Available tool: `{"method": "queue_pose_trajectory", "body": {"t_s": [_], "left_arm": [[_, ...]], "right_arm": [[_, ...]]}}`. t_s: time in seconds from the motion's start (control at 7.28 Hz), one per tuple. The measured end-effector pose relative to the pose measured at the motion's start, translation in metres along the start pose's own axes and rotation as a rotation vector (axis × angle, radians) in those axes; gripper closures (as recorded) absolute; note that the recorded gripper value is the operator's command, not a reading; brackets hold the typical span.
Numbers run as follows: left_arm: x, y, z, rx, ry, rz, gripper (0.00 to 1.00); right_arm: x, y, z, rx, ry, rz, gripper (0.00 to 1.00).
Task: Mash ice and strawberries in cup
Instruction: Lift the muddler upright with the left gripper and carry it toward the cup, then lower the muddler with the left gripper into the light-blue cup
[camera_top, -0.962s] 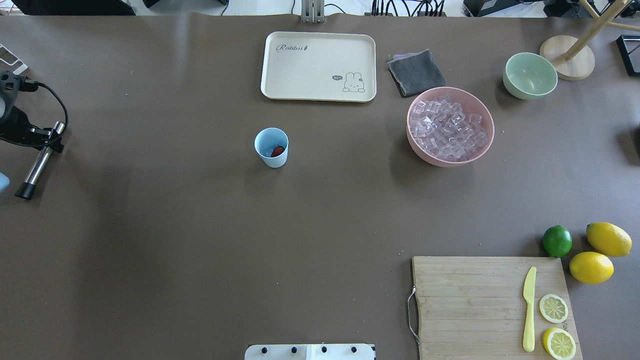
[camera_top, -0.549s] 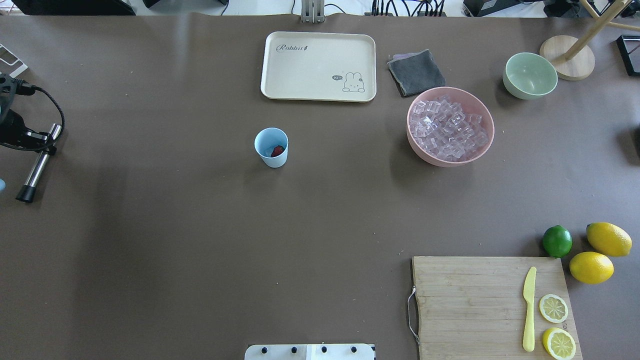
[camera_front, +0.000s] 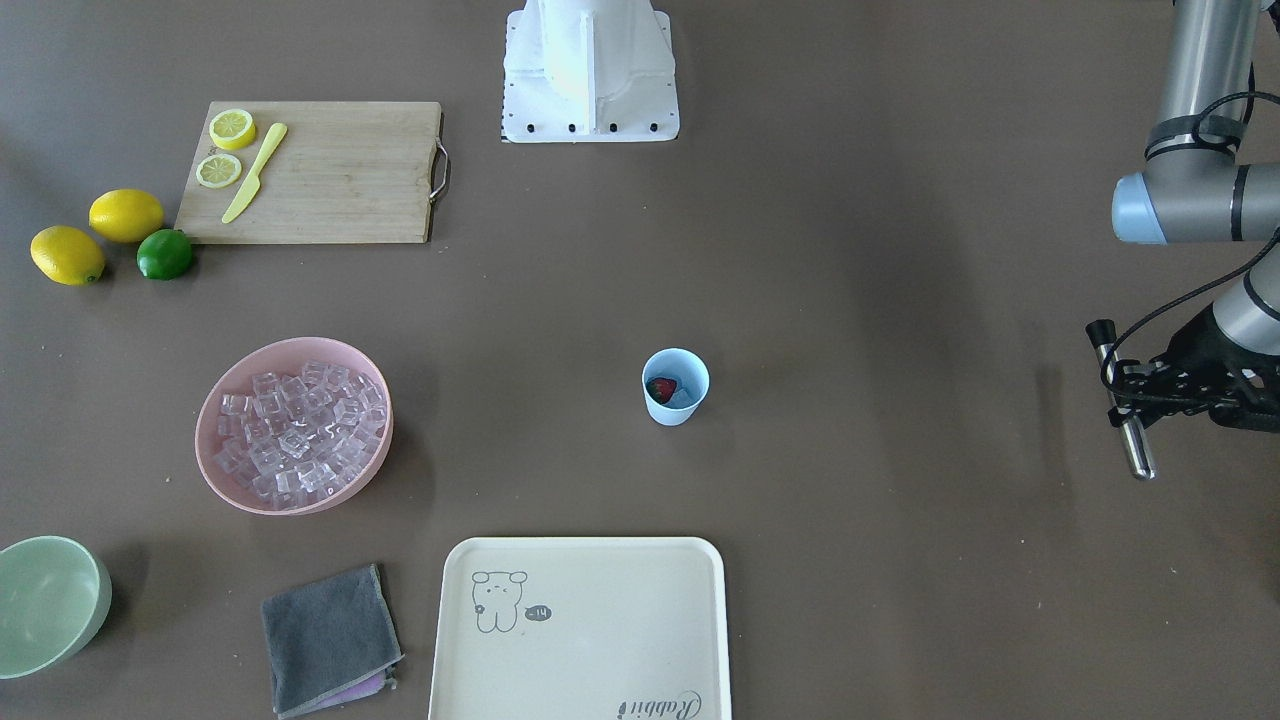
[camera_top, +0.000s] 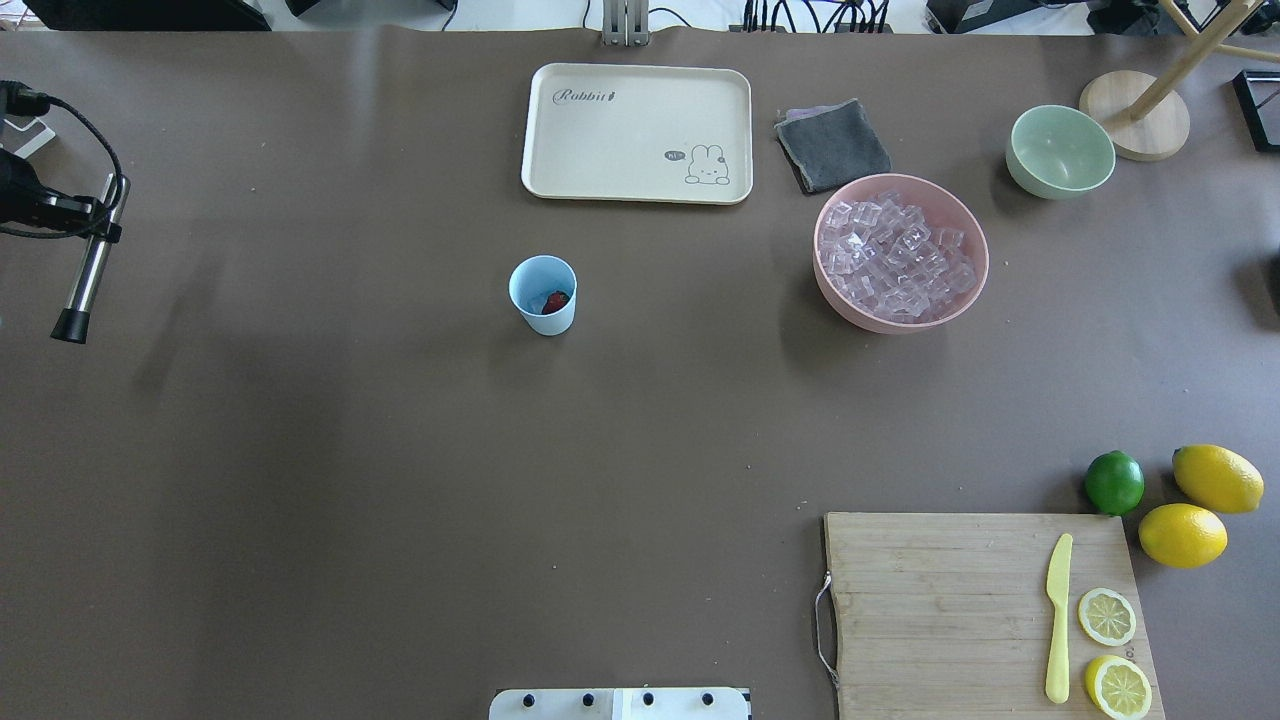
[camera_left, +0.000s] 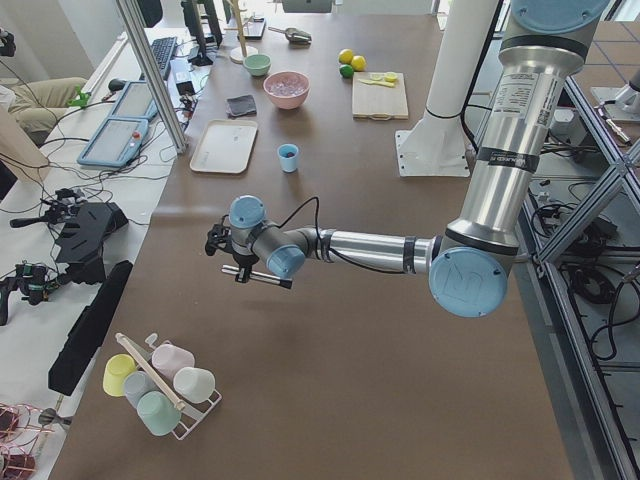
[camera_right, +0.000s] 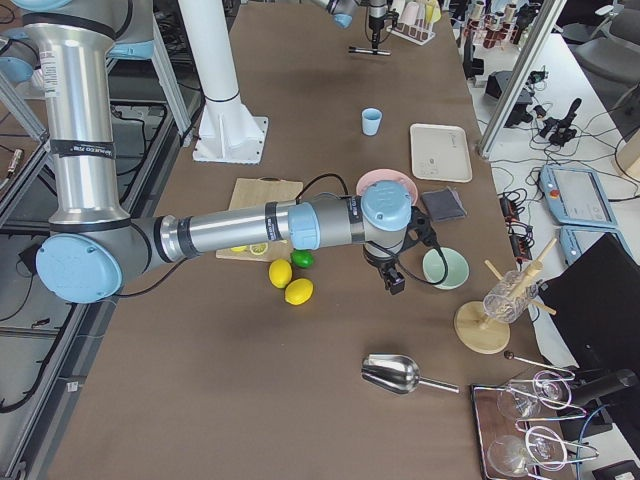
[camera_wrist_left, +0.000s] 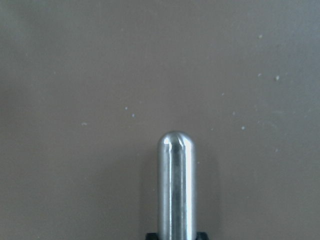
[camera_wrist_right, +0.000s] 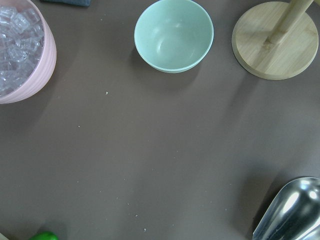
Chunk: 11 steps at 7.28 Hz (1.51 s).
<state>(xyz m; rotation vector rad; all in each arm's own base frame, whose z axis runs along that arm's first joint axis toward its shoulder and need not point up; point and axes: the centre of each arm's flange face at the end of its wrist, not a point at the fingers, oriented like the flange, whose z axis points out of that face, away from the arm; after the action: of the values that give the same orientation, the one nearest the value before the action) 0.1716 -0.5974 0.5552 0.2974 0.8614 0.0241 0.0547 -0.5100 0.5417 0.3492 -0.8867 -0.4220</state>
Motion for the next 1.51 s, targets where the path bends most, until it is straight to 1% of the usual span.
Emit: {"method": "queue_pose_trajectory", "body": {"t_s": [0.14, 0.27, 0.55, 0.69, 0.82, 1.1, 1.37, 1.51], "left_arm": [[0.023, -0.019, -0.027, 0.093, 0.029, -0.013, 1.0], [0.05, -0.032, -0.059, 0.199, 0.066, -0.046, 1.0], [0.114, -0.045, -0.13, 0.39, 0.151, -0.141, 1.0], [0.155, -0.051, -0.154, 0.484, 0.192, -0.185, 1.0], [0.207, -0.048, -0.159, 0.567, 0.231, -0.213, 1.0], [0.309, -0.021, -0.132, 0.697, 0.294, -0.23, 1.0], [0.394, 0.022, -0.093, 0.771, 0.316, -0.245, 1.0], [0.429, 0.042, -0.078, 0.807, 0.315, -0.252, 1.0]], "right_arm": [[0.001, -0.001, 0.0, 0.0, 0.001, 0.001, 0.01], [0.003, -0.005, 0.001, -0.001, 0.001, 0.002, 0.01], [0.012, -0.01, 0.006, -0.011, 0.003, 0.01, 0.01], [0.017, -0.007, 0.009, -0.021, 0.007, 0.018, 0.01], [0.019, -0.004, 0.011, -0.025, 0.007, 0.023, 0.01], [0.015, -0.002, 0.009, -0.021, 0.006, 0.021, 0.01], [0.013, -0.006, 0.007, -0.016, 0.007, 0.017, 0.01], [0.012, -0.007, 0.006, -0.014, 0.007, 0.014, 0.01]]}}
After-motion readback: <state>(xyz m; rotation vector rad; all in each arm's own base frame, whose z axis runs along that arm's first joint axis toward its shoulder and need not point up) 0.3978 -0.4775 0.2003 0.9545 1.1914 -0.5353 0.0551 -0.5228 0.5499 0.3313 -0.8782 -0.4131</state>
